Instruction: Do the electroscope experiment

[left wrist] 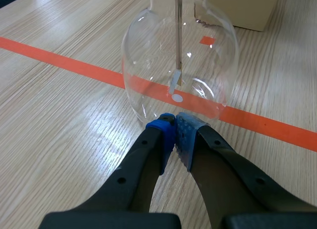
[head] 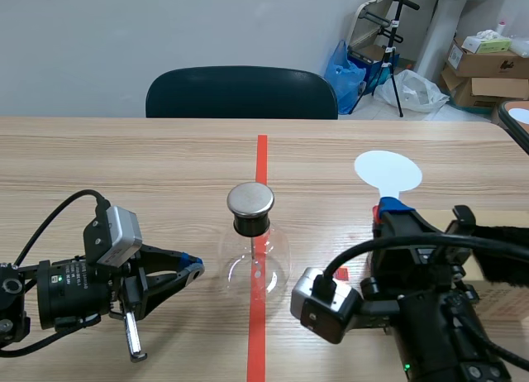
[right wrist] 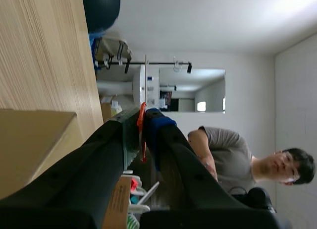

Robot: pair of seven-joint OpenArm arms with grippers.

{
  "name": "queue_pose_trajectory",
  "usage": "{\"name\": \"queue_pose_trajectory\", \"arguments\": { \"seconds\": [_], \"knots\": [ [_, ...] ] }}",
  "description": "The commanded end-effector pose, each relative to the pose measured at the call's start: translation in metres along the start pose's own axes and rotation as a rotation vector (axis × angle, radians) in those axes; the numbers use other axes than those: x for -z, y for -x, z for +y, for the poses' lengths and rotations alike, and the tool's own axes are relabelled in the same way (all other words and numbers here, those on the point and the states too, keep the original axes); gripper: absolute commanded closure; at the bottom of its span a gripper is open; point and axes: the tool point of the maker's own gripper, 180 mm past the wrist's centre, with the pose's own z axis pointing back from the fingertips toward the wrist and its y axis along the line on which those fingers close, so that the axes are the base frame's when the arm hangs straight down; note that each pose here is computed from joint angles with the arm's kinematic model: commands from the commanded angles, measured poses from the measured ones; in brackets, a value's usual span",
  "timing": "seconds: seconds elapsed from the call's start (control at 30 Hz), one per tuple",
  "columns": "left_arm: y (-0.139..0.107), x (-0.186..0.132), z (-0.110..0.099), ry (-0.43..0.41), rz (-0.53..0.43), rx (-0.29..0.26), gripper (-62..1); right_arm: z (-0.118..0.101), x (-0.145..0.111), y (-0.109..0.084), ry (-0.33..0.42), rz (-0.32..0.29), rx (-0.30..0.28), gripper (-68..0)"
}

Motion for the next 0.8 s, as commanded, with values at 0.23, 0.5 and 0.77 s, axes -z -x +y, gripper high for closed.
{"name": "queue_pose_trajectory", "arguments": {
  "seconds": [0.23, 0.5, 0.77],
  "knots": [
    [-0.010, 0.003, 0.001, -0.003, -0.038, 0.001, -3.0, -0.006, 0.003, 0.012, 0.022, 0.060, -0.002, -1.8],
    [-0.010, 0.003, 0.001, -0.003, -0.038, 0.001, -3.0, -0.003, 0.003, 0.008, 0.009, 0.040, -0.005, -1.8],
    [-0.010, 0.003, 0.001, -0.003, -0.038, 0.001, -3.0, -0.002, 0.002, -0.021, 0.000, -0.125, -0.008, -1.8]
  ]
}}
